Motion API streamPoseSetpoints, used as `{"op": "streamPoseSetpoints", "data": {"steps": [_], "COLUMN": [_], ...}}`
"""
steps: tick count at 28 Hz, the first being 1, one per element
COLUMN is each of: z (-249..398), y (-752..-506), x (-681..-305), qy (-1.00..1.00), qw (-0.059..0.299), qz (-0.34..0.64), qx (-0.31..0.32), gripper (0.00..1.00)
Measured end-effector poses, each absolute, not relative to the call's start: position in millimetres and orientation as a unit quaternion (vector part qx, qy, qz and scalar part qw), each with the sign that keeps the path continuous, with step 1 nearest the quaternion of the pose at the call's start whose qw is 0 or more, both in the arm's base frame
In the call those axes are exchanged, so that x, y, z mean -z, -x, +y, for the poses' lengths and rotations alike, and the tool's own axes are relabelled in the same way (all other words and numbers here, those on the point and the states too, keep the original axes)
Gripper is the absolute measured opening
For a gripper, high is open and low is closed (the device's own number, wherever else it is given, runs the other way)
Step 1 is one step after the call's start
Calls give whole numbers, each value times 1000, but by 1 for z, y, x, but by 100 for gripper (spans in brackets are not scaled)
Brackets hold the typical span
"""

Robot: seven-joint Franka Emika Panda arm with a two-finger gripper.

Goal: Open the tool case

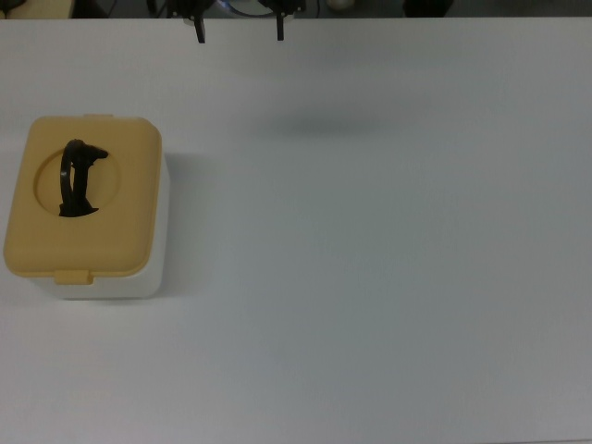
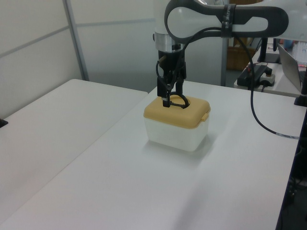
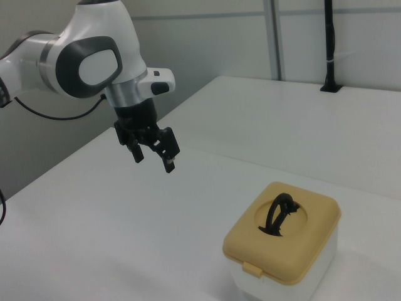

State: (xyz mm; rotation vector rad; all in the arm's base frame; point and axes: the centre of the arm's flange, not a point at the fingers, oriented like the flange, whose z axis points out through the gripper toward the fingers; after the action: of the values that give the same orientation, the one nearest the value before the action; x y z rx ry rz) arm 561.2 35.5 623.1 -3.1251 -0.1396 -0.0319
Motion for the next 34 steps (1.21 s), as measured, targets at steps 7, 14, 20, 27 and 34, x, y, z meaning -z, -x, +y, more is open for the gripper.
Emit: {"op": "streamPoseSetpoints", "data": {"steps": [7,14,20,27,34], "z": [18,-25,-64,-104,-135], "y": [-567,-571,-569,-569,-591], "x": [-613,-609,-616,-617,-593], "qy": [997,998,998,998,997], "qw": [-13,-14,-15,-21,-28], "qz": [-72,-55,-58,-62,-61], "qx": [1,0,5,25,50], "gripper": [100,100,100,100,100]}}
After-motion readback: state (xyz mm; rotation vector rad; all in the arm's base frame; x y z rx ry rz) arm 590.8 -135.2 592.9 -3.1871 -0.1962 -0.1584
